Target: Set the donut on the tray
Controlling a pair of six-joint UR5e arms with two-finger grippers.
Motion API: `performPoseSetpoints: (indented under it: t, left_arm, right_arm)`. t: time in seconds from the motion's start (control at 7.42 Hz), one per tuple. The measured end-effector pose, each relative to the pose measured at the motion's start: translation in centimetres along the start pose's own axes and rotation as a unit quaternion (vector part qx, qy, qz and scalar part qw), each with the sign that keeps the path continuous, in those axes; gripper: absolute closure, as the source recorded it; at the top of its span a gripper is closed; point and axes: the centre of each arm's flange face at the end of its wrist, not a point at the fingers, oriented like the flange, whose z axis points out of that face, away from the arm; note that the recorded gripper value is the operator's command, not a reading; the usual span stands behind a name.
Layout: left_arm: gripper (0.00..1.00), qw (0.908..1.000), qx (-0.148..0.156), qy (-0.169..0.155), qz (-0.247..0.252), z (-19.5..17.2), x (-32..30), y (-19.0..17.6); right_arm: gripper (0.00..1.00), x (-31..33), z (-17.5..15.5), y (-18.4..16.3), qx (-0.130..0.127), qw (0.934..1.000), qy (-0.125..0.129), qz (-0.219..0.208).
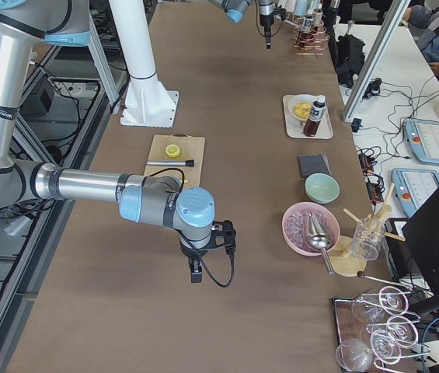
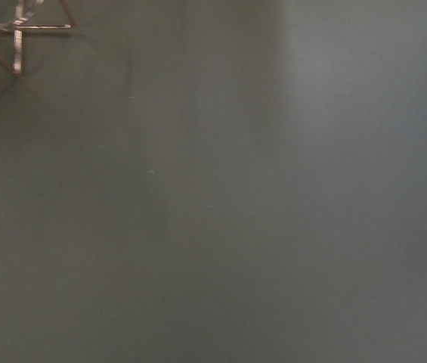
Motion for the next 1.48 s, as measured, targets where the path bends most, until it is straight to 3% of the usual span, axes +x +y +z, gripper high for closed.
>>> performPoseSetpoints:
  t: [0.27,0.67,0.94,1.48]
  left_arm:
    - [0.02,0.9952,-0.014,-0.034,0.091,-2.7,-12.0,2.1]
    - [0.02,0.9852,-0.050,-0.049,0.157,-6.3,-28.0,7.6]
    - [0.02,0.9863,-0.060,-0.031,0.150,-7.7,-32.8,10.6]
    - [0.02,0.9931,-0.061,0.010,0.100,-9.9,-35.9,11.2]
  right_arm:
    - [0.01,0.1,0.1,0.2,-0.001,1.0000,0.000,-0.001]
    - [0.01,0.1,0.2,0.4,-0.002,1.0000,-0.001,-0.001]
    - [0.01,-0.1,-0.1,0.6,0.000,1.0000,0.000,-0.003]
    - [0.01,-0.3,-0.4,0.5,0.003,1.0000,0.003,-0.006]
